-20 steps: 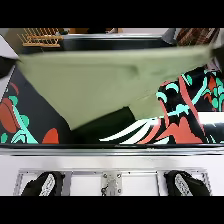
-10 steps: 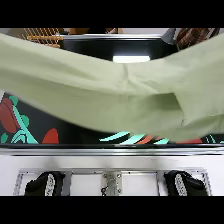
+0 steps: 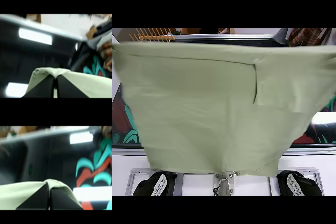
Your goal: Fold the clothes and pants, and hang the long-sleeved shirts on hangers.
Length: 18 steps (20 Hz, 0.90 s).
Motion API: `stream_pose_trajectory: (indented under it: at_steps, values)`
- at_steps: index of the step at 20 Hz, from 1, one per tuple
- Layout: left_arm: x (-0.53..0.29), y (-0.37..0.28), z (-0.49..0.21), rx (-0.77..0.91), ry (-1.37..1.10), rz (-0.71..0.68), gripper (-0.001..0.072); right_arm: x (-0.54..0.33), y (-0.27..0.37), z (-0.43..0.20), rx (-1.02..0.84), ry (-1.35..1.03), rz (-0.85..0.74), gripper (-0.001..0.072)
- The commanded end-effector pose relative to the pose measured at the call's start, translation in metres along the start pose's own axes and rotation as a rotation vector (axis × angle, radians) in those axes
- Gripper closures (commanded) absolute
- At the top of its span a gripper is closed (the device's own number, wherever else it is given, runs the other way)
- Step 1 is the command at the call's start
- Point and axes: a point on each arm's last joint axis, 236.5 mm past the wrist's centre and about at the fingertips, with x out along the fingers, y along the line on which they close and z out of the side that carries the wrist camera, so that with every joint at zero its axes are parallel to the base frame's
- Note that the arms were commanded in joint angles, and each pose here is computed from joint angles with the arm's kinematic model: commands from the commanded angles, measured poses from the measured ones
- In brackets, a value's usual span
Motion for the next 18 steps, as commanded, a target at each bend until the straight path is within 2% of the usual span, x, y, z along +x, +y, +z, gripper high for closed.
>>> stream_pose_trajectory:
  at_steps: [1,4,8,13,18]
  values:
    - [0.111,0.072,-0.086,-0.138,0.320,0.039,0.0701,0.114,-0.048,-0.084,0.062,0.410,-0.048,0.0701]
    - [0.189,0.118,-0.132,-0.195,0.426,0.077,0.0701,0.212,-0.085,-0.139,0.075,0.565,-0.100,0.0701]
    - [0.263,0.149,-0.157,-0.224,0.481,0.097,0.0701,0.290,-0.113,-0.164,0.131,0.565,-0.116,0.0700]
    - [0.301,0.165,-0.153,-0.229,0.491,0.087,0.0701,0.315,-0.127,-0.148,0.124,0.460,-0.139,0.0700]
    - [0.294,0.178,-0.164,-0.242,0.544,0.101,0.0701,0.295,-0.141,-0.171,0.057,0.572,-0.207,0.0701]
